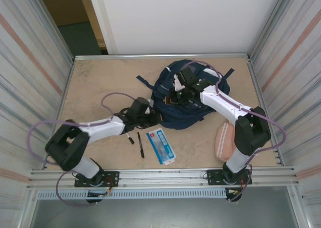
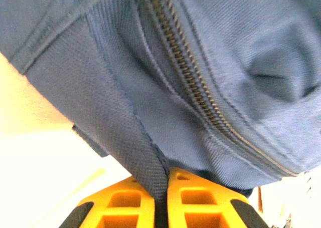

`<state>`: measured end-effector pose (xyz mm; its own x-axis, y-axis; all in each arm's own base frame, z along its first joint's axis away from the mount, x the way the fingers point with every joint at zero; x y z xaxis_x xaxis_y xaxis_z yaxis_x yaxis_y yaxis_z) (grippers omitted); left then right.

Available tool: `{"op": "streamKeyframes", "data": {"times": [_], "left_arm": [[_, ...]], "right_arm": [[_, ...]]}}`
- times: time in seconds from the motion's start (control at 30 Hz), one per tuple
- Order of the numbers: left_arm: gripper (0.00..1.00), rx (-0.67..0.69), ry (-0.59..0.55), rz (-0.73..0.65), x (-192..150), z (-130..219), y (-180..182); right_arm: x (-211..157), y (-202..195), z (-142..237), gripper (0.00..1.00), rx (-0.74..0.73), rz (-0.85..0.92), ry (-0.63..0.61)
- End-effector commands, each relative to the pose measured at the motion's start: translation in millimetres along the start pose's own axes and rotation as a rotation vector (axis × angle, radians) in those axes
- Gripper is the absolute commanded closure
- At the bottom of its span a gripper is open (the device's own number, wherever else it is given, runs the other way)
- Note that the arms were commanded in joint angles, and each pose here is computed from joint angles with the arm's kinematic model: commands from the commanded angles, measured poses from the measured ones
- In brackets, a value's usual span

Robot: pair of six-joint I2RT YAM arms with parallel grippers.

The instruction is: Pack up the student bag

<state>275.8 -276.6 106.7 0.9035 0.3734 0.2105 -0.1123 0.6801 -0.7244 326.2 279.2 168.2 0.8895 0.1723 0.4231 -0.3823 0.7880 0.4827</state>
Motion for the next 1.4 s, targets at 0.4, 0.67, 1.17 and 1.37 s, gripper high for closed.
{"op": "streamKeyframes", "data": {"times": [0.4,0.67,1.17,1.37], "left_arm": [[0.66,0.086,-0.194,0.033,87.3,22.0,32.2],[0.79,-0.035,0.006,0.02,69.0,-24.7,2.6],[1.0,-0.227,0.068,-0.144,-20.6,-54.3,-79.0],[0.95,-0.176,-0.036,-0.127,-2.1,-30.2,-54.5]], "right_arm": [[8.9,30.3,29.7,1.0,0.092,0.056,-0.056],[10.3,26.2,23.3,1.0,0.082,0.049,-0.037],[43.3,26.5,-17.7,0.98,0.038,-0.008,-0.054],[49.9,28.6,-4.1,0.99,0.041,-0.011,-0.101]]}}
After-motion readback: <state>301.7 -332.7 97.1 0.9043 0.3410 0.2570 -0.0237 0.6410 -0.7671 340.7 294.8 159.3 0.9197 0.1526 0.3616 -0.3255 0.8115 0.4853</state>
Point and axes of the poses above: each hand's point on the last joint's axis, 136 mm out from that joint toward the fingers, its own z axis back along the fingers, its own y axis along the line the jaws close on, x = y × z, the point moved 1 cm from there along z, back along the fingers, and after that the axes turned 13 degrees about z, right-handed, at the moved point
